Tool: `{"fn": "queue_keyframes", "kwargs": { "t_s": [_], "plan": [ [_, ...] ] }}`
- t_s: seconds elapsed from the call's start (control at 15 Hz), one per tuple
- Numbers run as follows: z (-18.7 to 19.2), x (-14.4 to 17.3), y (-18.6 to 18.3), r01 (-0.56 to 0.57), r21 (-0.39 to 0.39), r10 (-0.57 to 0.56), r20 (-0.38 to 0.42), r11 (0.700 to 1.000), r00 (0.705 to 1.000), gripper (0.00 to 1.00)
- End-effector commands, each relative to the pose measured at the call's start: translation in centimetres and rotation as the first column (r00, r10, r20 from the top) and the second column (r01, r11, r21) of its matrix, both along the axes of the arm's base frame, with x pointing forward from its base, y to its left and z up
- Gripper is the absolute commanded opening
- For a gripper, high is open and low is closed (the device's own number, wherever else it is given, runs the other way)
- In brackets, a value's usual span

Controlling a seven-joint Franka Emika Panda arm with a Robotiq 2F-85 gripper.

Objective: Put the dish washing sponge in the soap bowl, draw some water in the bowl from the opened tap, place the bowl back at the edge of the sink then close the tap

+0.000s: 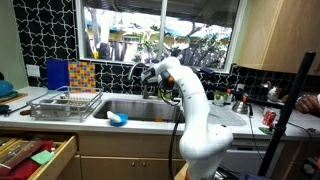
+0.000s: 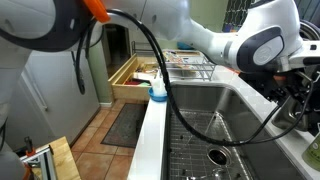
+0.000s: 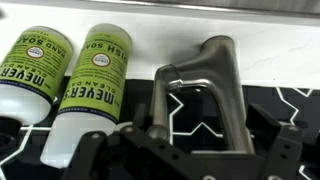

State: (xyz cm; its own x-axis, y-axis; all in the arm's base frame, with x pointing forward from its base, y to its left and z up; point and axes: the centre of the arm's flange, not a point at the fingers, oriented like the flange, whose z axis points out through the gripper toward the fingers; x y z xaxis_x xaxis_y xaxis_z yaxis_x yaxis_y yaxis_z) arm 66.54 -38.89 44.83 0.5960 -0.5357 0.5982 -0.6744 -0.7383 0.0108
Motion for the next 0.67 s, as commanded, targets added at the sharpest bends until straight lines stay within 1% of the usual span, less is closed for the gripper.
{"fn": "queue_keyframes", "kwargs": {
  "t_s": [0.0,0.13,0.4,0.53,0.6],
  "plan": [
    [0.2,0.7,-0.1,-0.074,0.044,0.073,0.015,0.996,0.997,1.0],
    [0.1,0.6,-0.3,-0.079,0.045,0.079,0.007,0.996,0.997,1.0],
    [1.5,-1.4,1.0,0.01,0.059,-0.007,-0.047,0.998,0.999,1.0],
    [2.6,-2.7,2.2,0.045,0.095,-0.036,-0.096,0.994,0.995,1.0],
    [2.9,-3.4,2.7,0.05,0.099,-0.038,-0.12,0.994,0.992,1.0]
  ]
}}
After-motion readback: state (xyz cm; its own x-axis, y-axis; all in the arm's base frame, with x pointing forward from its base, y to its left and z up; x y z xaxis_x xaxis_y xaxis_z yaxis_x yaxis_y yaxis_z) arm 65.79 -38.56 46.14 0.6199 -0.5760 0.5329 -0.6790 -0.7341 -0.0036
